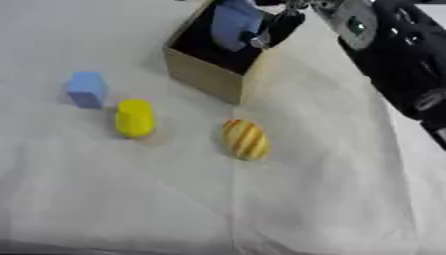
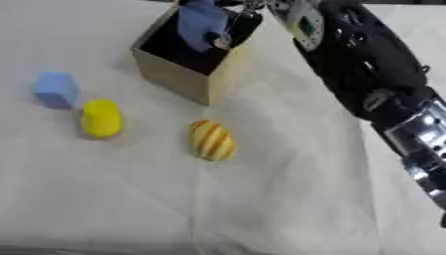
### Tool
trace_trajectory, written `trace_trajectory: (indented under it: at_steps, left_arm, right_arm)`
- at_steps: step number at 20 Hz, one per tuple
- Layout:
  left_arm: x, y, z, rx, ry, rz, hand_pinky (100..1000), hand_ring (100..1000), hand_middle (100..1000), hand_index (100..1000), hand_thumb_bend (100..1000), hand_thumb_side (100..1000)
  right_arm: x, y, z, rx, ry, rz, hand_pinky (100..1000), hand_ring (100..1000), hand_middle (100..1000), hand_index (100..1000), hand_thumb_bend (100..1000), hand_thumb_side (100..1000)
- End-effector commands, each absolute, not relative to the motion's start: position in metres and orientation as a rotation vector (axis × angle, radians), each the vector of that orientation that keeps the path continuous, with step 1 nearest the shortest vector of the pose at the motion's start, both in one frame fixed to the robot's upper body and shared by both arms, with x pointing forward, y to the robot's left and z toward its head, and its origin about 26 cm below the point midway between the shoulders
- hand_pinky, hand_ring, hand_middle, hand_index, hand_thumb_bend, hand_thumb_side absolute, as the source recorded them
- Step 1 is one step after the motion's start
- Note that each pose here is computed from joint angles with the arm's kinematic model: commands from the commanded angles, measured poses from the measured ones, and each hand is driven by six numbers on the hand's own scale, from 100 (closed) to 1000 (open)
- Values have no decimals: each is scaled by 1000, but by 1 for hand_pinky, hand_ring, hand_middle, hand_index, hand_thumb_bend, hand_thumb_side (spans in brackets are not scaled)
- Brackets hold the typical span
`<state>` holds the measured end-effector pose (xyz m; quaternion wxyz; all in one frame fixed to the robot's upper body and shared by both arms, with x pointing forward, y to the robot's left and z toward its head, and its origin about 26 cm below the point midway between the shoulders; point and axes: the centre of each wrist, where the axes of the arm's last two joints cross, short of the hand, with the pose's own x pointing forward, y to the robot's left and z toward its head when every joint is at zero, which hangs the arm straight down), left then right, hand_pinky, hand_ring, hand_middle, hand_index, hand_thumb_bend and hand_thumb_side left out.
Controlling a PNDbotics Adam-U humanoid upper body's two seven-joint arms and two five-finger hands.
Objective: Pick up objects on the table and place them in the box.
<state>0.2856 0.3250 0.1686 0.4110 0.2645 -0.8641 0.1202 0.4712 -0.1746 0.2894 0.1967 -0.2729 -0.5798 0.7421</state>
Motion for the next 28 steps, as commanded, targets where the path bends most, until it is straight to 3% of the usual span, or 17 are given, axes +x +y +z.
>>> trace_trajectory:
  at_steps: [1,7,13,15,18,20,28]
  left_arm:
    - [285,325,178,667,-2209,285,696,621,584,743,373,602]
    - [285,324,177,663,-2208,278,696,621,585,743,371,604]
    - [285,324,178,660,-2209,277,696,622,585,743,370,605]
    - [285,324,178,658,-2210,276,696,622,585,743,370,605]
    - [285,324,178,658,-2211,275,696,622,585,743,368,605]
    - [285,325,178,662,-2210,276,697,622,586,743,368,605]
    - [284,324,180,667,-2221,273,697,623,587,743,368,604]
  right_arm:
    - [466,-176,310,-820,-1667,2071,925,944,874,926,228,119]
    - [463,-172,311,-803,-1661,2103,952,995,918,956,339,189]
    - [462,-171,311,-801,-1679,2094,949,991,910,956,318,188]
    - [461,-171,312,-802,-1688,2087,944,981,898,951,275,173]
    - [453,-173,316,-782,-1747,2059,923,930,830,913,120,141]
    - [437,-175,324,-776,-1804,2059,909,890,782,892,100,100]
    - [326,-193,342,-693,-1895,2235,893,860,749,870,100,171]
